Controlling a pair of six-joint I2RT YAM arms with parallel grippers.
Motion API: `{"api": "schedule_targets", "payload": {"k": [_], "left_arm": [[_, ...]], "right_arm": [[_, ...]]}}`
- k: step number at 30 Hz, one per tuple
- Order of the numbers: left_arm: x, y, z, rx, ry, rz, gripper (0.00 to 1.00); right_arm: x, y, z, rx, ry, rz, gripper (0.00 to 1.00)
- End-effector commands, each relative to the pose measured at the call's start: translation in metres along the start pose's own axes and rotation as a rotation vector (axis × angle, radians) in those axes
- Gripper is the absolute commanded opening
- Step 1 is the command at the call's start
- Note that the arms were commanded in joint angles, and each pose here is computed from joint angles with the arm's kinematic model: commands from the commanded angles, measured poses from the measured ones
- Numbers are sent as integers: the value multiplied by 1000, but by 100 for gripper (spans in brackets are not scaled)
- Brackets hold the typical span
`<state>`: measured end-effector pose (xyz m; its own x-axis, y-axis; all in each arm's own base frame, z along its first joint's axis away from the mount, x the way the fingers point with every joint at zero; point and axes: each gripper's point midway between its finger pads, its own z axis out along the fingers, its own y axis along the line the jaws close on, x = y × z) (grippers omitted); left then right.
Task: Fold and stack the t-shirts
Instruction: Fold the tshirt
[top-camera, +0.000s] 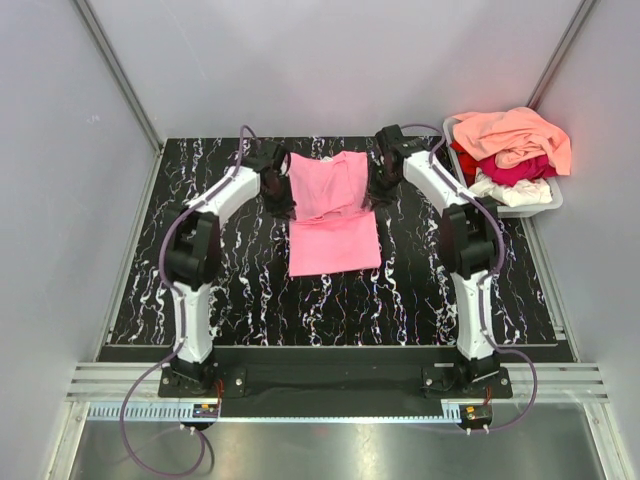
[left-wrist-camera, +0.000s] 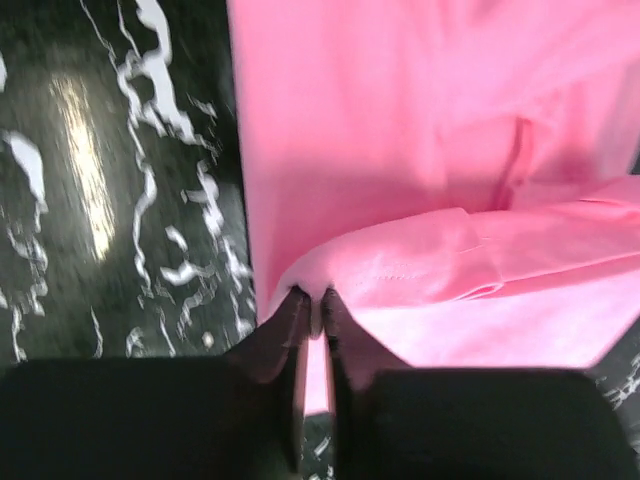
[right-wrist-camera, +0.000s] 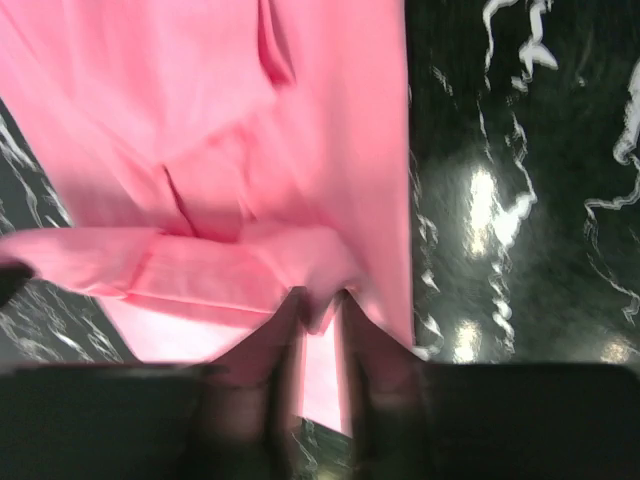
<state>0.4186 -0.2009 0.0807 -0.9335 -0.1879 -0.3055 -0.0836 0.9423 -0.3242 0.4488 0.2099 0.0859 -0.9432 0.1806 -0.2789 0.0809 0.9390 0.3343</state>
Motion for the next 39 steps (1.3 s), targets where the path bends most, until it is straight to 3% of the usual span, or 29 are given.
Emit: {"api": "schedule_targets", "payload": {"k": [1, 2, 4, 9, 11, 12, 14, 15, 19, 21, 22, 26, 30, 34, 39], "left_arm": [[-33, -7, 2, 77, -1, -11, 31], [-42, -5, 2, 85, -9, -23, 35], [-64, -10, -4, 95, -29, -45, 44], [-112, -36, -62, 170, -164, -45, 55], [-108, -40, -75, 189, -180, -45, 60], [-109, -42, -81, 205, -210, -42, 60], [-87, -36, -87, 212, -213, -56, 60], [-65, -27, -86, 201, -188, -64, 60], [-24, -20, -79, 210, -175, -65, 58], [-9, -28, -77, 230, -174, -52, 57], [8, -29, -68, 226, -139, -46, 55], [31, -35, -56, 232, -106, -39, 53], [47, -31, -49, 222, -76, -41, 52], [52, -27, -52, 206, -66, -28, 51], [65, -19, -45, 194, -42, -34, 50]], "right_arm": [[-30, -6, 11, -11, -15, 8, 62], [-46, 2, 1, -40, -38, 14, 76], [-73, 4, -3, -59, -81, 33, 85], [-86, 21, -52, -98, -137, 31, 87], [-75, 15, -50, -90, -131, 25, 88], [-76, 20, -79, -109, -182, 12, 88], [-52, 5, -66, -92, -149, 18, 87], [-47, 8, -83, -110, -175, 8, 84], [1, 4, -58, -205, -66, 20, 66], [6, 15, -46, -290, -27, 7, 57], [3, 20, -43, -312, -21, 2, 47], [-5, 27, -18, -365, 28, -3, 23], [-15, 16, 24, -391, 76, 47, 13], [-25, 7, 48, -472, 93, 86, 12], [-21, 24, 65, -745, 156, 53, 13]]}}
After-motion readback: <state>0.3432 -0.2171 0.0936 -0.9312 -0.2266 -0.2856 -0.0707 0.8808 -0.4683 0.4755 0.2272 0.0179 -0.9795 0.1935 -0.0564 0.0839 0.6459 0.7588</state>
